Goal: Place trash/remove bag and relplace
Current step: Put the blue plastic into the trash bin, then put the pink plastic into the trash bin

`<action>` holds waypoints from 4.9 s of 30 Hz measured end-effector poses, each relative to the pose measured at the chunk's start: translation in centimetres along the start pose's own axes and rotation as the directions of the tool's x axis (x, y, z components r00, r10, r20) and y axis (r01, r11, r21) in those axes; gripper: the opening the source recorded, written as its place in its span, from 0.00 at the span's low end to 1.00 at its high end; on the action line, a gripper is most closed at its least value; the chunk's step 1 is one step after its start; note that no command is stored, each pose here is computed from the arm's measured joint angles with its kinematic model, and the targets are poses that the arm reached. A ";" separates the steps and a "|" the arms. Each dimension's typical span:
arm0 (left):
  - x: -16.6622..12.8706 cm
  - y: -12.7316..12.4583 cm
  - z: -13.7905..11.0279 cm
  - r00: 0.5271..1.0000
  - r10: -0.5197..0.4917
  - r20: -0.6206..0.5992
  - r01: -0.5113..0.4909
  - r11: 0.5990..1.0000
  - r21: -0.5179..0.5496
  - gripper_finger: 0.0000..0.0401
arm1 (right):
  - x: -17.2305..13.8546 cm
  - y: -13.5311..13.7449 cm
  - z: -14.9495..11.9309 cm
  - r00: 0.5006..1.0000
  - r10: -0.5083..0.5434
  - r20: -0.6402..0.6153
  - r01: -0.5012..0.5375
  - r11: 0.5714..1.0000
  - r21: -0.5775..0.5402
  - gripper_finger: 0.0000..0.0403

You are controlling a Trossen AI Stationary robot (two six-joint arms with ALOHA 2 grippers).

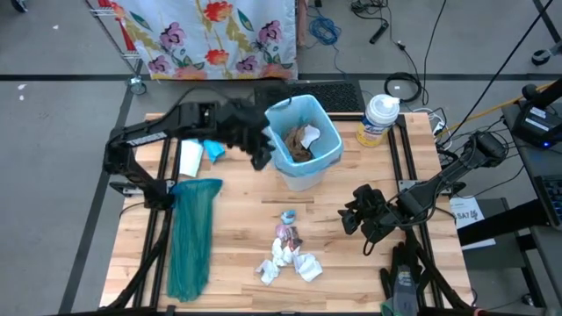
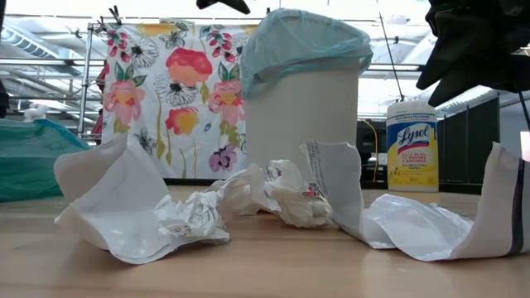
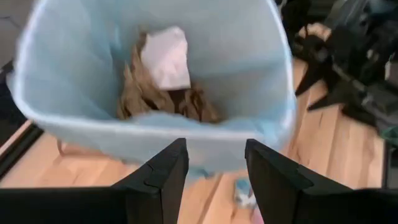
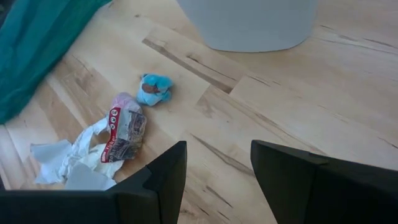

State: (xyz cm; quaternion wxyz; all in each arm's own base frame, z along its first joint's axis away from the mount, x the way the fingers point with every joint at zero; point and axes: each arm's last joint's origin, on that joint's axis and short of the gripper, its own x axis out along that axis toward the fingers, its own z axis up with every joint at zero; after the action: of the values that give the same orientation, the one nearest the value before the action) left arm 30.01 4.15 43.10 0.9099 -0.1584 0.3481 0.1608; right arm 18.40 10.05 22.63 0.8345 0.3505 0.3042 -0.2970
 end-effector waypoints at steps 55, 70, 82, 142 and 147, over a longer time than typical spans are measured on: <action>24.3 -6.8 -18.7 0.921 -0.184 -0.344 0.075 0.948 -0.308 0.03 | -0.1 0.2 -0.3 0.997 0.028 -0.073 -0.028 1.000 0.006 0.42; 12.6 -6.8 -16.3 0.952 -0.008 -0.307 -0.076 0.962 -0.261 0.00 | -0.1 0.0 -0.3 0.997 0.011 -0.079 -0.013 1.000 -0.027 0.42; 4.2 -3.6 -13.0 0.995 -0.022 -0.101 -0.015 0.937 -0.350 0.00 | -0.1 0.0 -0.4 0.997 0.008 -0.081 -0.013 0.999 -0.053 0.42; -3.3 3.1 2.0 0.987 -0.021 0.159 -0.007 0.985 0.174 0.38 | 2.7 1.6 -1.6 1.000 0.008 0.009 -0.010 0.969 0.247 0.42; -4.1 0.1 -0.3 0.994 0.045 0.095 -0.059 0.986 0.157 0.38 | 2.6 2.7 -1.4 0.994 0.104 0.018 -0.106 0.981 0.163 0.42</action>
State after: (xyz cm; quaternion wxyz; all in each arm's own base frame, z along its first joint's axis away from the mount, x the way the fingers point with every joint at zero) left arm 26.87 3.40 45.71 0.9301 -0.0685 0.3220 0.1632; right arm 21.57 11.96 21.04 0.8188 0.4320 0.2562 -0.2782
